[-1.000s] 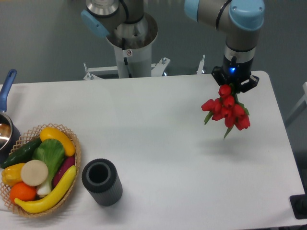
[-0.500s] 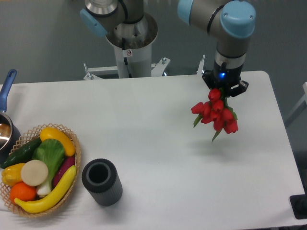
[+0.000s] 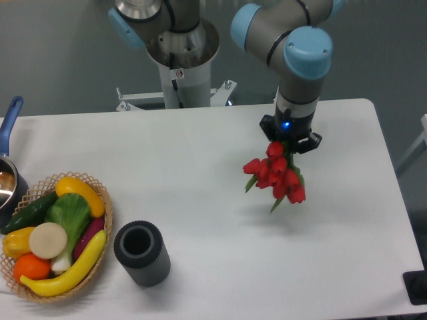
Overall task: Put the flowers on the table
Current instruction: 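Carry the red tulip bunch in the gripper toward the black cup, lowering it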
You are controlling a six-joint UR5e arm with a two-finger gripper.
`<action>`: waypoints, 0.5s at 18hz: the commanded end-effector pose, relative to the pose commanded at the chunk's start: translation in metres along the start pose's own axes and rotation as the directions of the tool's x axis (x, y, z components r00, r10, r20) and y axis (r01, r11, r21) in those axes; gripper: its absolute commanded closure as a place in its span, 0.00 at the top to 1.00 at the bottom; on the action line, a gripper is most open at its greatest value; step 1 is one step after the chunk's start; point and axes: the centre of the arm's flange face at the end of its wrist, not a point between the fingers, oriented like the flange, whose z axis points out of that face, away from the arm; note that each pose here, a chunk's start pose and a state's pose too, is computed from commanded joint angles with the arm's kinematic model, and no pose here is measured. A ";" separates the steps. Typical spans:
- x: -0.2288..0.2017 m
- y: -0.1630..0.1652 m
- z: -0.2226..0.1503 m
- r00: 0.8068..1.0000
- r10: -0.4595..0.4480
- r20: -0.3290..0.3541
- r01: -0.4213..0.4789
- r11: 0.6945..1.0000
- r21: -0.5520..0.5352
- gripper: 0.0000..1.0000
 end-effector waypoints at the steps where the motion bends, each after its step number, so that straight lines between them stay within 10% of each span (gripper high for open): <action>1: -0.001 -0.003 0.005 1.000 -0.012 -0.002 0.012 1.000 0.008 0.28; 9: 0.004 -0.032 0.045 1.000 -0.007 -0.014 0.007 1.000 0.006 0.35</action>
